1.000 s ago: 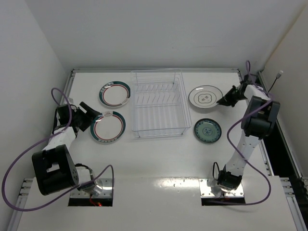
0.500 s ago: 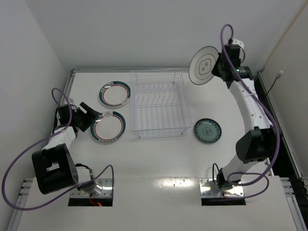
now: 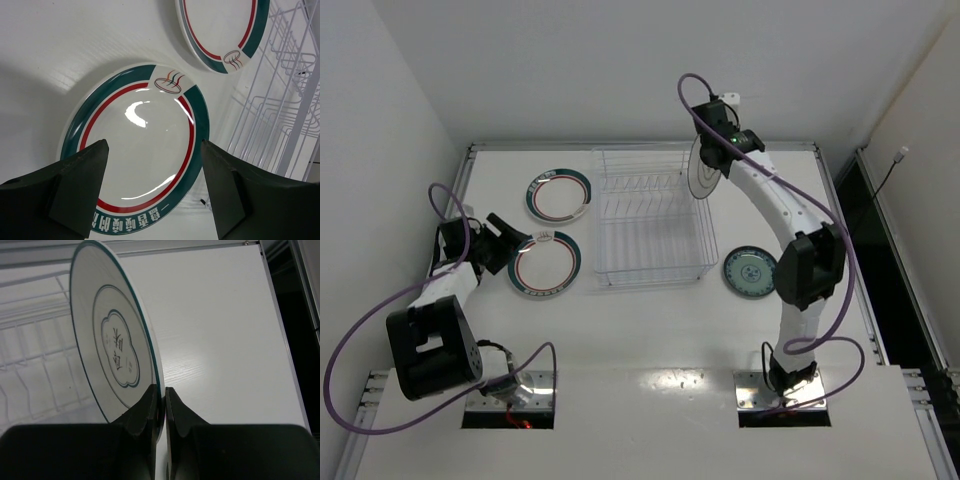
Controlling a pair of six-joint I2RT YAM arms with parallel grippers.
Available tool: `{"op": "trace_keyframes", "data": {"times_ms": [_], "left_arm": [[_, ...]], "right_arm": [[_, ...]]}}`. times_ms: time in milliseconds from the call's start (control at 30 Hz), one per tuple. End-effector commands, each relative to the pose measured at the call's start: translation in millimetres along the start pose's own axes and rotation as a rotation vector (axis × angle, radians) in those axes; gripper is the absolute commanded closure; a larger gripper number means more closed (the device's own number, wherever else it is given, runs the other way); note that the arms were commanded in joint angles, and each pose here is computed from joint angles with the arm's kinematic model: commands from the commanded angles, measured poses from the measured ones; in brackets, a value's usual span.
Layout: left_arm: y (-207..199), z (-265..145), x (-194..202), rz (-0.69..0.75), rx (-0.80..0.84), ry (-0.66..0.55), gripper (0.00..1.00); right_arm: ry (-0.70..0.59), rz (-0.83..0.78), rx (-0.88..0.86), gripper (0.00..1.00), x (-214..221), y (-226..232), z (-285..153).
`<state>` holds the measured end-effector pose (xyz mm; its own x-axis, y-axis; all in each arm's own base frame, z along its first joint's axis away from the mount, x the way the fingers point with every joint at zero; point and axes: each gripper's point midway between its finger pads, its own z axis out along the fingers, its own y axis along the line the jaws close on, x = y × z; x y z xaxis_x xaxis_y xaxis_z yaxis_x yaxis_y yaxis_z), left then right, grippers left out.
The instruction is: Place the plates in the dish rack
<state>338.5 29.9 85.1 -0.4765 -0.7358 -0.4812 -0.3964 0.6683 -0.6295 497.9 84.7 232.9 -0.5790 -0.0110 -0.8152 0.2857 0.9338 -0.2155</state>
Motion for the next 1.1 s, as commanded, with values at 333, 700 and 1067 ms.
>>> {"op": "trace_keyframes", "data": {"times_ms": [333,700,1067], "left_arm": [[-5,1,-1,0.014,0.024,-0.004,0.29],[-5,1,-1,0.014,0.024,-0.004,0.29],[-3,3,1,0.011,0.019,0.003,0.29]], "right_arm": [[-0.064,-0.136,0.068,1.00,-3,28,-14],[0.055,-0.171,-0.046,0.99,42,68,-8],[0.195,-0.016,-0.293,0.87,58,79,-15]]}}
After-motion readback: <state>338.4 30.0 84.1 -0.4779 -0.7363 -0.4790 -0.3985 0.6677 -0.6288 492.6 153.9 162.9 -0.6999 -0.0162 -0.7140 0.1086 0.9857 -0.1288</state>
